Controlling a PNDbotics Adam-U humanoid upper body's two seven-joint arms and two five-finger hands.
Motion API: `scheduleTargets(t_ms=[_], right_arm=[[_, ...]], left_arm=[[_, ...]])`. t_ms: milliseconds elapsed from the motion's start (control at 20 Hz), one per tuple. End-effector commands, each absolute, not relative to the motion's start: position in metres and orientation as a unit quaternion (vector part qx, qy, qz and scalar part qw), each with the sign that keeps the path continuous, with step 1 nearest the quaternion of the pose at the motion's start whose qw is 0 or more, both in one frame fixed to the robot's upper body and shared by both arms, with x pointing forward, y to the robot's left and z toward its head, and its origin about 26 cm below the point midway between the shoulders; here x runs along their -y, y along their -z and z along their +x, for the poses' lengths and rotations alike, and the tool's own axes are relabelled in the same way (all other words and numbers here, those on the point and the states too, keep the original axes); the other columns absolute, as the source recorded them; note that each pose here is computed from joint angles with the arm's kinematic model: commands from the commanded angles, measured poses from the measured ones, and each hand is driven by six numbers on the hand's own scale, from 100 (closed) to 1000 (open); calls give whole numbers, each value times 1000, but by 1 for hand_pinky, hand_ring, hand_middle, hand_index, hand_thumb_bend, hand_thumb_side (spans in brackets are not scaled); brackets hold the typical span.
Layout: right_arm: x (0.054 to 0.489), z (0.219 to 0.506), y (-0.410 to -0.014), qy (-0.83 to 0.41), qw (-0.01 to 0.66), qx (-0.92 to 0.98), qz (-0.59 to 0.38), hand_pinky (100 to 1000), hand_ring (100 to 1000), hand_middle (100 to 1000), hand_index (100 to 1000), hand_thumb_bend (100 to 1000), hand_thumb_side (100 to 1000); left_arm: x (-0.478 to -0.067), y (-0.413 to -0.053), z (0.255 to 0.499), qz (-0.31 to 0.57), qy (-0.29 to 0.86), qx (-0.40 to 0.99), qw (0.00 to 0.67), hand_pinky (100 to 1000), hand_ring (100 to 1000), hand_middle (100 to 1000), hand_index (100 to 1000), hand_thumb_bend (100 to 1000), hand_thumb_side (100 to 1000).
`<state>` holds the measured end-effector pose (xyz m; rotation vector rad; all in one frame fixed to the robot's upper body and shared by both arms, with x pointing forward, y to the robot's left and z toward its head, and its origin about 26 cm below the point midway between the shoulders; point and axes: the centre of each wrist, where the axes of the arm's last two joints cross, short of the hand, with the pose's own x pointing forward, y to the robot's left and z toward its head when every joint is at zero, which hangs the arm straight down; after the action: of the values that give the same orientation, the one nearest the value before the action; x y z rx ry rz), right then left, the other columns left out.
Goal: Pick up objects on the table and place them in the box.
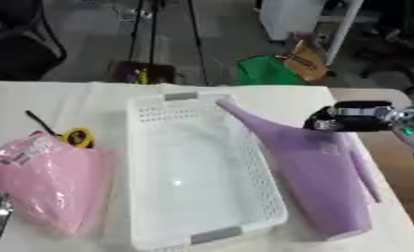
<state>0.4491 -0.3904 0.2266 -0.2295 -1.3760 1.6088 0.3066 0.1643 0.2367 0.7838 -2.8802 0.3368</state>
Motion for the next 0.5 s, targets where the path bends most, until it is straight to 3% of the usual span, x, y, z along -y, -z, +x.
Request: scheduleTargets(t_ms=[50, 250, 300, 350, 400, 500], right_arm=[[402, 441, -246, -755, 398, 517, -64, 603, 596, 581, 775, 100, 1000], [408, 440, -243, -767, 393, 501, -74, 604, 599, 583, 776, 100, 950], [411, 440, -241, -772, 393, 494, -80, 605, 603, 587, 773, 111, 846], [414, 441, -240, -776, 391, 487, -85, 605, 603, 587, 773, 111, 846], [418, 442, -239, -781, 389, 480, -91, 606, 607, 591, 771, 141, 778], [424, 444, -236, -793, 380, 465, -103, 605, 607, 591, 770, 145, 772]], left_arm=[[-162, -244, 304, 253, -114, 959, 56, 704, 649, 727, 751, 100, 979], [-162, -244, 304, 252, -114, 959, 56, 704, 648, 727, 751, 100, 979], [-162, -244, 304, 251, -113, 960, 56, 704, 649, 727, 751, 100, 980], [-162, -244, 304, 251, -113, 960, 56, 704, 649, 727, 751, 100, 980], [-162, -244, 304, 251, -113, 960, 56, 704, 649, 728, 751, 100, 980], [-162, -244, 304, 250, -113, 960, 56, 703, 649, 728, 751, 100, 980]])
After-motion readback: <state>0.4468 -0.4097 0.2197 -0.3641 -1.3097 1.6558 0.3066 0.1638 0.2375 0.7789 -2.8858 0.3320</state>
